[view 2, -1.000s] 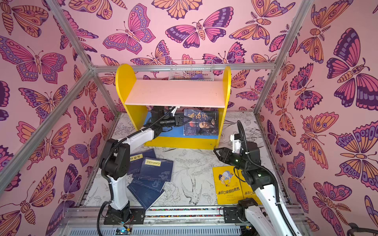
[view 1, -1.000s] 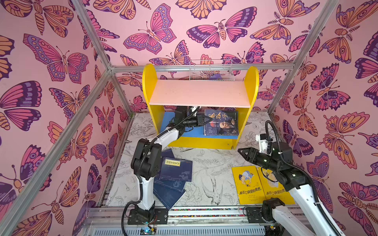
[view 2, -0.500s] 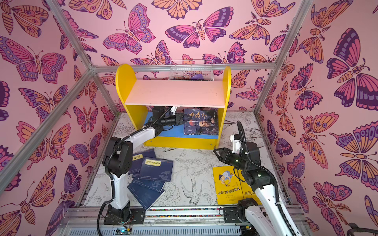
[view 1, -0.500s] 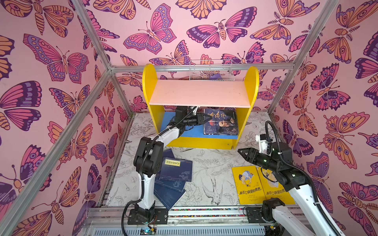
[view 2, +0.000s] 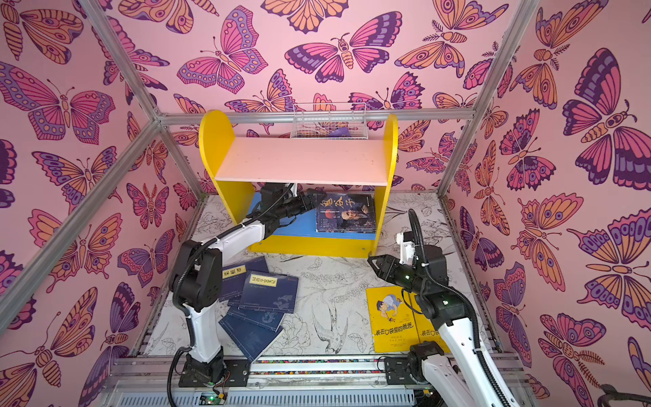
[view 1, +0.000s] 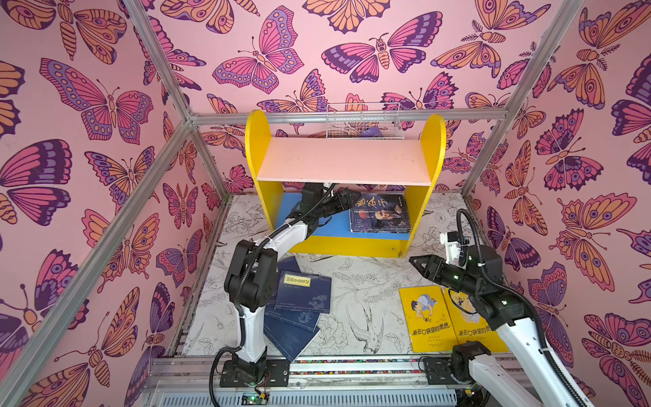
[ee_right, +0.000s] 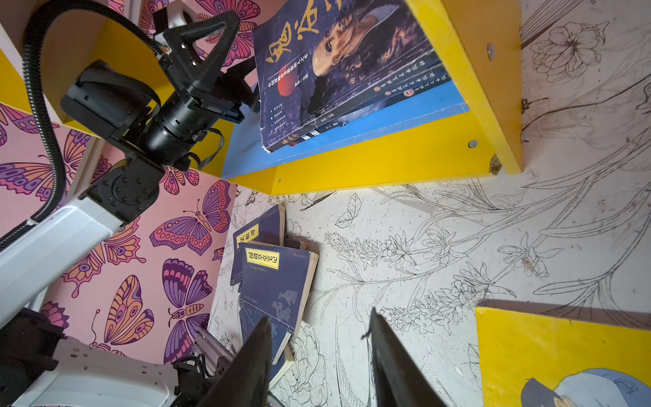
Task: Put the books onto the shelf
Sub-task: 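Press the purple book flat onto the stack with the left gripper, then withdraw the left gripper from the shelf while the right gripper reaches to the yellow books, then grasp the yellow picture book edges with both grippers and lift it upright, then carry the upright yellow book with both grippers toward the blue shelf, then lay the yellow book onto the shelf stack with left gripper while right releases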
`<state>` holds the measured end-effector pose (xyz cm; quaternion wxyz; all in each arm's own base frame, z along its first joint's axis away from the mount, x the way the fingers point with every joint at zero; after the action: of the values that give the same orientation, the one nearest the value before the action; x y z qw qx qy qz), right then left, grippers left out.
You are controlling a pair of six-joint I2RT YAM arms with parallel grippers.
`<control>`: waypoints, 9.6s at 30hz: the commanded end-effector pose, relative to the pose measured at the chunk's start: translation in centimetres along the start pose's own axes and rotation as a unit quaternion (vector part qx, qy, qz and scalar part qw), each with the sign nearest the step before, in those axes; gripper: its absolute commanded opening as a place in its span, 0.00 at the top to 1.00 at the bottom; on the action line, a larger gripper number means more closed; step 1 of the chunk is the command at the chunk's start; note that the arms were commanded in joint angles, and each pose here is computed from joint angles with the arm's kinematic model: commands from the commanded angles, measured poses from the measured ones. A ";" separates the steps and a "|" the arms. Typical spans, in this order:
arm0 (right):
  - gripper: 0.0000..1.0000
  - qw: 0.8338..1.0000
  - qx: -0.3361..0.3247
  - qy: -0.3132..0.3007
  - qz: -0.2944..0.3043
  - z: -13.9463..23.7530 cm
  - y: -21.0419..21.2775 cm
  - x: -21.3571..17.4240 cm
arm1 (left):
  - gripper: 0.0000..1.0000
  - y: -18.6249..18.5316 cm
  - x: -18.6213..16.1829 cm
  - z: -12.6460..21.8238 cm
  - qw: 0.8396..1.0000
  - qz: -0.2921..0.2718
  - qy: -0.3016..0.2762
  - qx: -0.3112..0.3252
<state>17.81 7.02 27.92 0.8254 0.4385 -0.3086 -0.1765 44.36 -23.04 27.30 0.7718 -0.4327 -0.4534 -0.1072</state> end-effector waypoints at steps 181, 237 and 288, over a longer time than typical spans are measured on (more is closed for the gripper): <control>1.00 0.964 0.073 0.252 0.042 -7.8 0.7 -2.9 | 0.23 -4.3 -14.7 13.4 0.935 0.036 0.346 -0.064; 0.28 0.934 0.310 0.163 0.073 -7.8 8.9 -3.5 | 1.00 -8.8 -3.8 19.6 0.957 0.090 -0.200 -0.191; 1.00 0.923 0.272 0.268 0.044 -6.5 8.0 0.5 | 0.67 -4.9 -5.1 20.7 0.983 0.100 0.060 -0.141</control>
<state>22.42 15.02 29.51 0.7550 0.6485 -0.0955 0.0169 26.05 -11.04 29.64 0.7557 -0.5550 -0.3374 -0.0844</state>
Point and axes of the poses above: each gripper's point midway between its finger pads, its own z axis back along the fingers, its own y axis along the line the jaws close on, x = y × z, the point moved 10 cm from there along z, back along the fingers, and after that the axes turned 13 degrees about -z, right-handed, at the moved point
